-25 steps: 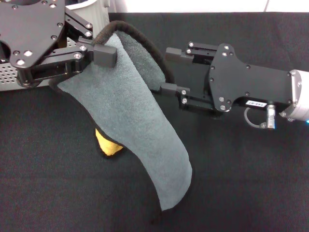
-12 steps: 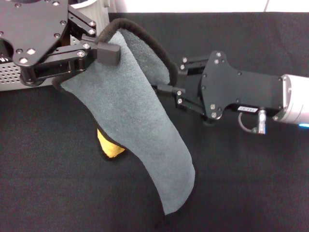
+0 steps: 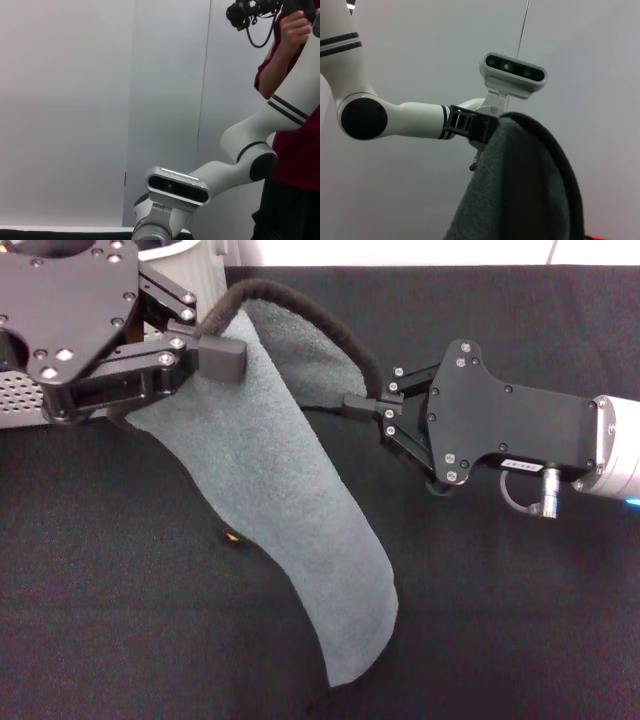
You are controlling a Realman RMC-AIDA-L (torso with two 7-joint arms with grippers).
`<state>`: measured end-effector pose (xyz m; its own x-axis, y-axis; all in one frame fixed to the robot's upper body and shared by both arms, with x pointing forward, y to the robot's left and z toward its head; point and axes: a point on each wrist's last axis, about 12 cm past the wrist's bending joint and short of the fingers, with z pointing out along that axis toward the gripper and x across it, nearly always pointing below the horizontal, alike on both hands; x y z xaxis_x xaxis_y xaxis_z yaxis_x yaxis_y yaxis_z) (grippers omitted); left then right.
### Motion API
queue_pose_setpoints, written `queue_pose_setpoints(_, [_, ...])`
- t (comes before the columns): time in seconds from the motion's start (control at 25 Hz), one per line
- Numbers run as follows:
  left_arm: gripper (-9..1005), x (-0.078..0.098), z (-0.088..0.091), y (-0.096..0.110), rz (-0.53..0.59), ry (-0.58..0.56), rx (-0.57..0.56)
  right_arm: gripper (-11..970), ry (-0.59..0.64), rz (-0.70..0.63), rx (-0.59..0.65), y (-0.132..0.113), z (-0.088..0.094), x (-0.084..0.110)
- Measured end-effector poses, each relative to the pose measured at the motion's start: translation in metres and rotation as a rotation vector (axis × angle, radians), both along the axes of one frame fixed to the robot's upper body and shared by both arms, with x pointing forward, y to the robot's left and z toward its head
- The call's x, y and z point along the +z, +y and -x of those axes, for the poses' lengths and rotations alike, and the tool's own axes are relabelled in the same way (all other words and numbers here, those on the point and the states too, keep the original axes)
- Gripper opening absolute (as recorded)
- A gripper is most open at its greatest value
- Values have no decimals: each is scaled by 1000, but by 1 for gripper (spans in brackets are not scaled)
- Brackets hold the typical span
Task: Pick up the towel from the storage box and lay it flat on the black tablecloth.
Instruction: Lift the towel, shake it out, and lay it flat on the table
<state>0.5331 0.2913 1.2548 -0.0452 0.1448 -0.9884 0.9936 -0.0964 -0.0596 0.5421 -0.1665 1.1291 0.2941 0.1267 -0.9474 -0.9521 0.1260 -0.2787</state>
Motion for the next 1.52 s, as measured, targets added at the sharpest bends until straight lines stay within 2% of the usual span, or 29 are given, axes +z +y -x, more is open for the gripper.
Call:
queue_pose_setpoints(0.08, [30, -4, 0, 0, 0, 14, 4, 15, -2, -4, -1, -1, 1, 0])
queue_pose_setpoints(0.36, [31, -28, 2, 8, 33, 62, 37, 9, 2, -59, -50, -11, 2, 2])
queue_pose_setpoints(0.56, [33, -50, 6, 8, 46, 88, 53, 9, -51, -111, -90, -20, -4, 19])
queue_pose_setpoints(0.72, [41, -75, 10, -4, 59, 113, 65, 9, -65, -142, -82, -17, -16, 39])
queue_pose_setpoints(1.0, [61, -114, 12, -32, 64, 85, 185, 9, -79, -138, -42, 1, -36, 64])
queue_pose_setpoints(1.2, [67, -129, 15, -40, 75, 81, 217, 9, -96, -141, -52, 1, -41, 72])
queue_pose_setpoints(1.52, [65, -144, 13, -42, 98, 59, 298, 9, -87, -167, -92, -10, -46, 80])
